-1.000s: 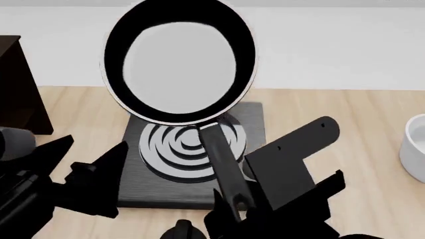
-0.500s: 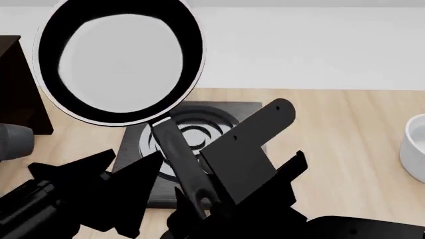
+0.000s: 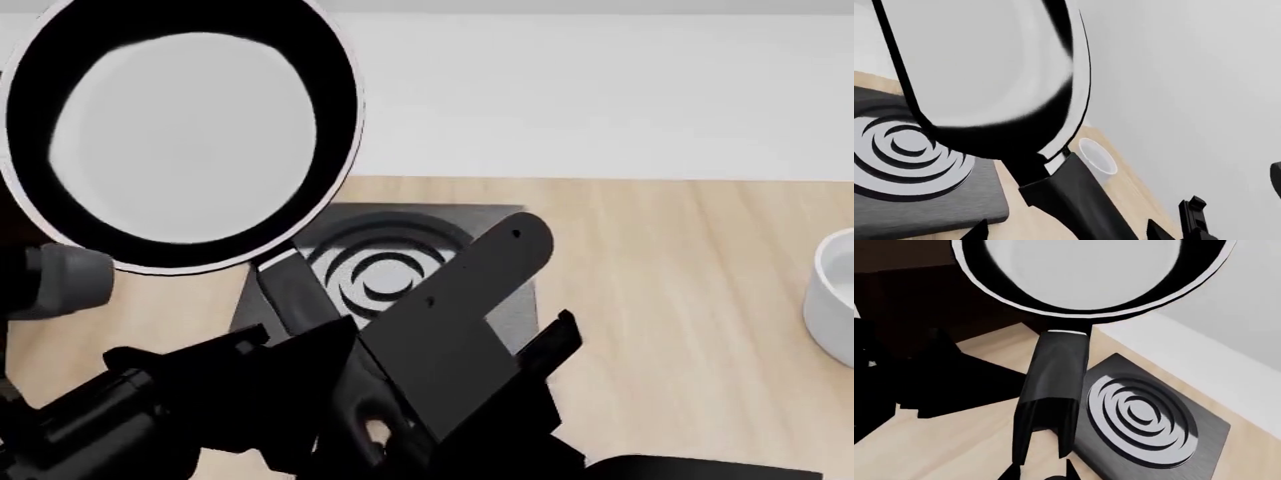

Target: Put the frying pan on the cabinet shelf.

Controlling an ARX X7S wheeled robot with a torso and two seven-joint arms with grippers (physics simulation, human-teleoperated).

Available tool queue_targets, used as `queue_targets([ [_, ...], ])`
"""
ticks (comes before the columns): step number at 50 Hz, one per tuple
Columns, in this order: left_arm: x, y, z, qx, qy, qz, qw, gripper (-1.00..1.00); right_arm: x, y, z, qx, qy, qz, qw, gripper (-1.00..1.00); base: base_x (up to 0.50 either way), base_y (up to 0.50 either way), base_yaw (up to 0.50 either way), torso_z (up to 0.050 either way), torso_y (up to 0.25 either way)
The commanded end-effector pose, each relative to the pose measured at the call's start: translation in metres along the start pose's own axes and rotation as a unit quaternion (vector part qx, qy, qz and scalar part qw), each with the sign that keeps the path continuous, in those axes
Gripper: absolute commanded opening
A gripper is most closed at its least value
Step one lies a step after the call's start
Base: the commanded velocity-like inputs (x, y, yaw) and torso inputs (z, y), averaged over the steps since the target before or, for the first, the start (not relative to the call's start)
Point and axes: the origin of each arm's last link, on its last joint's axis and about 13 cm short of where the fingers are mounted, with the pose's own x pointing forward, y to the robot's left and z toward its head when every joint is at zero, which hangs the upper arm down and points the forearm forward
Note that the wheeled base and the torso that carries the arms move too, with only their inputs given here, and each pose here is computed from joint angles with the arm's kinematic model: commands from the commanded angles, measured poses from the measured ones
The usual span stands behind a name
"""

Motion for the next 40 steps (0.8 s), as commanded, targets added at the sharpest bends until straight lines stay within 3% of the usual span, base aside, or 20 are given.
queue_targets([
  [1,0.006,0.005,-0.004,-0.032,0.012,0.001,0.999,1.0,-0.004,0.003,0.006,-0.004,-0.03,-0.129,0.991,-1.0,0.0,0.0,0.0,0.0,0.0],
  [32,0.008,0.008,-0.009,-0.065,0.016,-0.005,0.998,1.0,0.0,0.013,-0.007,-0.009,-0.043,-0.101,0.994,-1.0,0.0,0.0,0.0,0.001,0.002],
  [34,0.007,0.007,-0.01,-0.05,0.017,-0.003,0.999,1.0,0.0,0.012,-0.008,-0.007,-0.042,-0.103,0.994,-1.0,0.0,0.0,0.0,0.0,0.0],
  [35,0.007,0.008,-0.01,-0.056,0.017,-0.003,0.998,-1.0,0.0,0.012,-0.009,-0.007,-0.042,-0.103,0.994,-1.0,0.0,0.0,0.0,0.0,0.0],
  [40,0.006,0.011,-0.006,-0.069,0.004,0.008,0.998,-1.0,0.0,0.013,-0.012,-0.006,-0.04,-0.104,0.994,-1.0,0.0,0.0,0.0,0.0,0.002],
])
